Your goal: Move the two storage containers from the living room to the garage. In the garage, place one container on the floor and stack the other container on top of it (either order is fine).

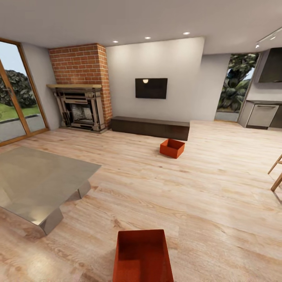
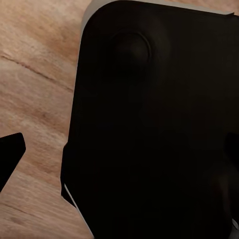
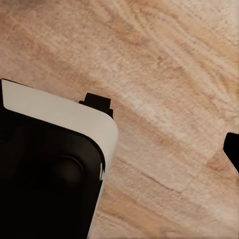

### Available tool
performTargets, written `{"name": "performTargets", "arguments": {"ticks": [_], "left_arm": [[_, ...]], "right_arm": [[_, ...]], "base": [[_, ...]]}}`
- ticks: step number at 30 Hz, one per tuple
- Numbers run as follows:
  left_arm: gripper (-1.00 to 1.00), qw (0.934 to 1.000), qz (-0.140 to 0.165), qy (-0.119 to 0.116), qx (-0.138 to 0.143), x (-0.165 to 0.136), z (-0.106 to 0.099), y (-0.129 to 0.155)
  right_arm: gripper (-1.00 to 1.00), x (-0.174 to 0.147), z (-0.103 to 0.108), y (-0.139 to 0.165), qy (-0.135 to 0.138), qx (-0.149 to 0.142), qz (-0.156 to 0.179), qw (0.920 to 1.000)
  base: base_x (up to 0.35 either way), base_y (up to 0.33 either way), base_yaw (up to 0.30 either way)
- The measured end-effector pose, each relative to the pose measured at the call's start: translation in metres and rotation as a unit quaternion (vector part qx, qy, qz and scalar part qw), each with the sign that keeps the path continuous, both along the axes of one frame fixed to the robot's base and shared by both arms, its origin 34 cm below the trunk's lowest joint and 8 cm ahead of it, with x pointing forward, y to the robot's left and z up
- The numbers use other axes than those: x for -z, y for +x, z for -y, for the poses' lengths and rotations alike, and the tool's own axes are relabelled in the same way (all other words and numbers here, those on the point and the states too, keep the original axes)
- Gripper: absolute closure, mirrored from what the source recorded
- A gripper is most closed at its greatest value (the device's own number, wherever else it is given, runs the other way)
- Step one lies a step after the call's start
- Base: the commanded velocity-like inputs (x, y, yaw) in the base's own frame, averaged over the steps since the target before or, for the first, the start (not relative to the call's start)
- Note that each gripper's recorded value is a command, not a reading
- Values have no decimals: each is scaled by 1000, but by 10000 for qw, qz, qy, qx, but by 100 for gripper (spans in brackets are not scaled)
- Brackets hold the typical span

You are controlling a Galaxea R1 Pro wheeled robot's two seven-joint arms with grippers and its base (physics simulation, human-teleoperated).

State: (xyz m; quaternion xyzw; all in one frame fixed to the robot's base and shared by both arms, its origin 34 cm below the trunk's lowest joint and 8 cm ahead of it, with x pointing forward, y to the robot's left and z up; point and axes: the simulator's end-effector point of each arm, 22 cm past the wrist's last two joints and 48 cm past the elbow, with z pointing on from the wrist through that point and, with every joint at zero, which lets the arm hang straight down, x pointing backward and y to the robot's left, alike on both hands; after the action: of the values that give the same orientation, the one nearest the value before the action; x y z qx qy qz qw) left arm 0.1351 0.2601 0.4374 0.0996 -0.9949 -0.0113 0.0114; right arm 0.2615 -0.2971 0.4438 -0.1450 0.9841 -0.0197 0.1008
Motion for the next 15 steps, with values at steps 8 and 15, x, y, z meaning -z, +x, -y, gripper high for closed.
{"name": "performTargets", "arguments": {"ticks": [8,15], "left_arm": [[-100,10000,-66,1,3,0,0,-5],[-100,9999,-124,0,2,0,0,-10]], "right_arm": [[-100,2,-1,-5,7,0,-69,10000],[-100,3,-1,-10,6,1,-131,9999]], "base": [[0,0,0],[0,0,0]]}}
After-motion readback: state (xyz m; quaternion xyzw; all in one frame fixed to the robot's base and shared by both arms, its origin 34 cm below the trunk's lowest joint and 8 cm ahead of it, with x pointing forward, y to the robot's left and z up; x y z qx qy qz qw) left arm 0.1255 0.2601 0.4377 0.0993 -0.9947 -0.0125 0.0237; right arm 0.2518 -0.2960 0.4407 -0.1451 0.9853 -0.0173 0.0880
